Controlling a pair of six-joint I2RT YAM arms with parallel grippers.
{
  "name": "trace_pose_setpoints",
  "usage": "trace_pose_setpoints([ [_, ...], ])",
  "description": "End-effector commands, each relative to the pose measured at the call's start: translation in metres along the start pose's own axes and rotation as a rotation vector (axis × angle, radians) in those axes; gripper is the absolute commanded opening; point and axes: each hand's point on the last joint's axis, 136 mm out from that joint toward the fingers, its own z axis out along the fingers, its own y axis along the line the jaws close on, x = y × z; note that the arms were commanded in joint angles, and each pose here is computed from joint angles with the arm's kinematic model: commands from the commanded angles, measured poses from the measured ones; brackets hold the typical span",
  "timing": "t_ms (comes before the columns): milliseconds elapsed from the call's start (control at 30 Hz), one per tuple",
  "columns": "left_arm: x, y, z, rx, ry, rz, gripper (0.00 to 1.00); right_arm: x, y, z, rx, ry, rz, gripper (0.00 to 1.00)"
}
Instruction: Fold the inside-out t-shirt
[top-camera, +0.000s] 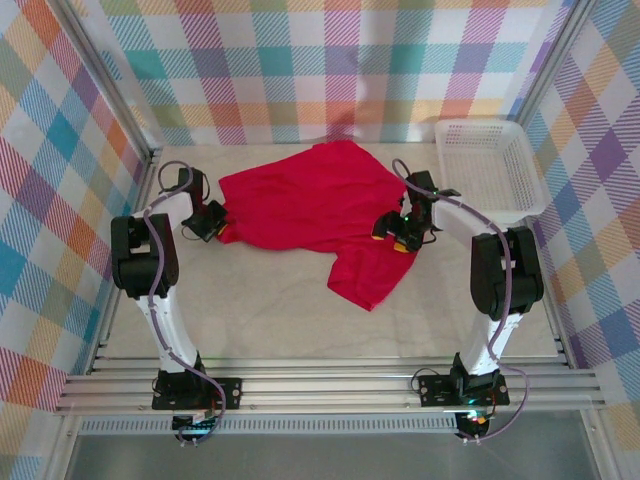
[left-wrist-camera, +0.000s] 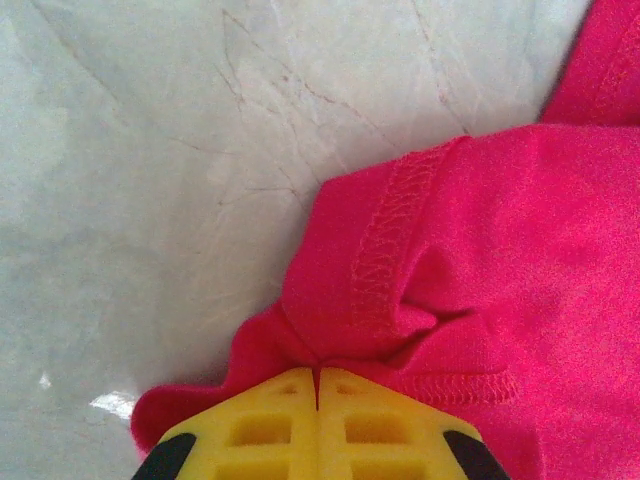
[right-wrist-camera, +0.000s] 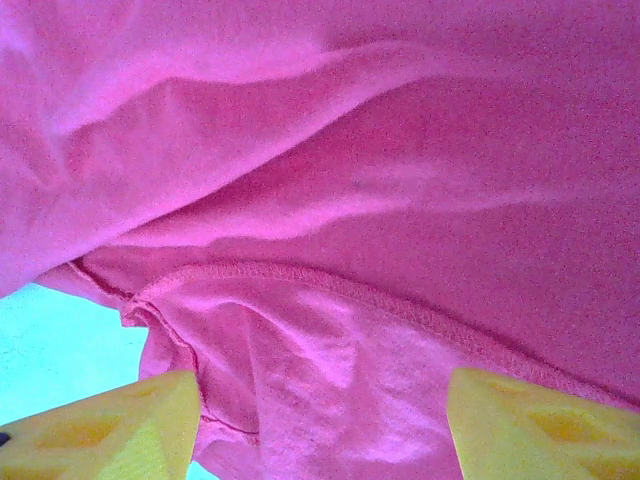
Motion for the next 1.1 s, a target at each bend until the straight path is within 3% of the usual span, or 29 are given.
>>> trace_pose_setpoints([
  [0, -0.007, -0.003, -0.026, 0.001, -0.051, 0.012, 0.0, 0.013, 0.002, -0.004, 0.009, 0.034, -0.03, 0.66],
  [167, -0.011, -0.009, -0.081, -0.043, -0.138, 0.09, 0.0, 0.043, -0.006, -0.011, 0.079, 0.067, -0.061, 0.66],
  [367, -0.001, 0.004, -0.133, -0.152, -0.254, 0.179, 0.0, 0.11, -0.01, -0.007, 0.189, 0.115, -0.137, 0.66],
  [533, 0.016, 0.023, -0.13, -0.212, -0.245, 0.2, 0.0, 0.146, -0.01, 0.005, 0.183, 0.118, -0.139, 0.63],
  [767, 0.028, 0.036, -0.116, -0.233, -0.203, 0.206, 0.0, 0.158, 0.0, 0.025, 0.158, 0.127, -0.121, 0.62],
  [967, 0.03, 0.034, -0.116, -0.223, -0.192, 0.208, 0.0, 0.154, -0.002, 0.043, 0.166, 0.132, -0.092, 0.48],
  [1067, 0.028, 0.032, -0.121, -0.22, -0.199, 0.21, 0.0, 0.151, 0.002, 0.045, 0.162, 0.132, -0.101, 0.36],
])
